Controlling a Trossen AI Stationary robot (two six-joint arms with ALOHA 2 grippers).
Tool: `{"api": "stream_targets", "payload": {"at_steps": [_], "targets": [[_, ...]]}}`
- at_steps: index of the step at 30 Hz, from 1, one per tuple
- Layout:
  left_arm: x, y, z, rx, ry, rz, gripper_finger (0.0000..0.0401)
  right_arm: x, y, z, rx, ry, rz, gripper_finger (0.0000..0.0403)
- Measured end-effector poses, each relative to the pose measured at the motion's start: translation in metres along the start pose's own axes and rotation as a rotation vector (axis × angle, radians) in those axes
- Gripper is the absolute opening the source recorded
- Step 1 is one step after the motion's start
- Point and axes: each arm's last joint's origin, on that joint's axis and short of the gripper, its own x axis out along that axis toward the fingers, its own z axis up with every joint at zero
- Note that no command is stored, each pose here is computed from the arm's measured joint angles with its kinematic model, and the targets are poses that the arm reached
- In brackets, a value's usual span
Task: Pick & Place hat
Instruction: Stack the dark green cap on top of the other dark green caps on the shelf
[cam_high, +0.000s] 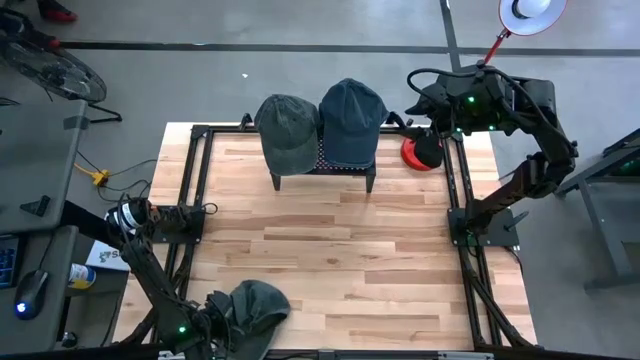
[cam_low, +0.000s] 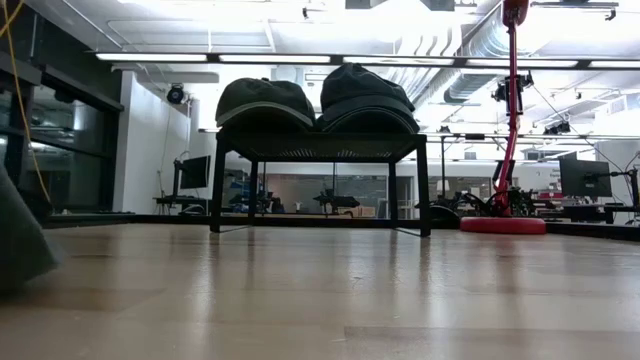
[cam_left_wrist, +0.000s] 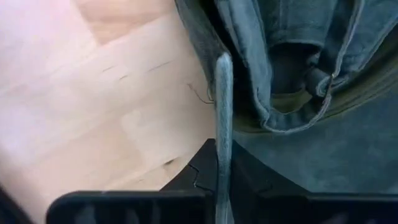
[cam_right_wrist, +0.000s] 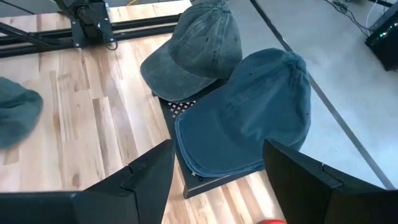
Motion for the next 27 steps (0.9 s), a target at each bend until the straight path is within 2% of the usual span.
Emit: {"api": "stream_targets", "payload": {"at_steps": [4,8,16,23,27], "targets": [[-0.003,-0.002,0.001,0.057,-0.055,-0.055,0.0013,0.0,0.001,-0.001,0.003,0.007,0.026,0.0238],[-0.019,-0.009,0.008,0.151,-0.153,-0.166,0.0008,0.0,0.002,-0.001,0.001,0.01,0.085,0.0238],[-0.083,-0.022,0.029,0.388,-0.407,-0.413,0.0006,-0.002,0.011,-0.001,-0.141,-0.003,0.192,0.0238],[-0.144,-0.031,0.07,0.526,-0.512,-0.519,0.0006,-0.006,0.027,0.003,-0.33,-0.08,0.298,0.0238],[-0.169,-0.032,0.101,0.605,-0.56,-0.523,0.0006,-0.009,0.037,0.005,-0.445,-0.142,0.344,0.0238]]}}
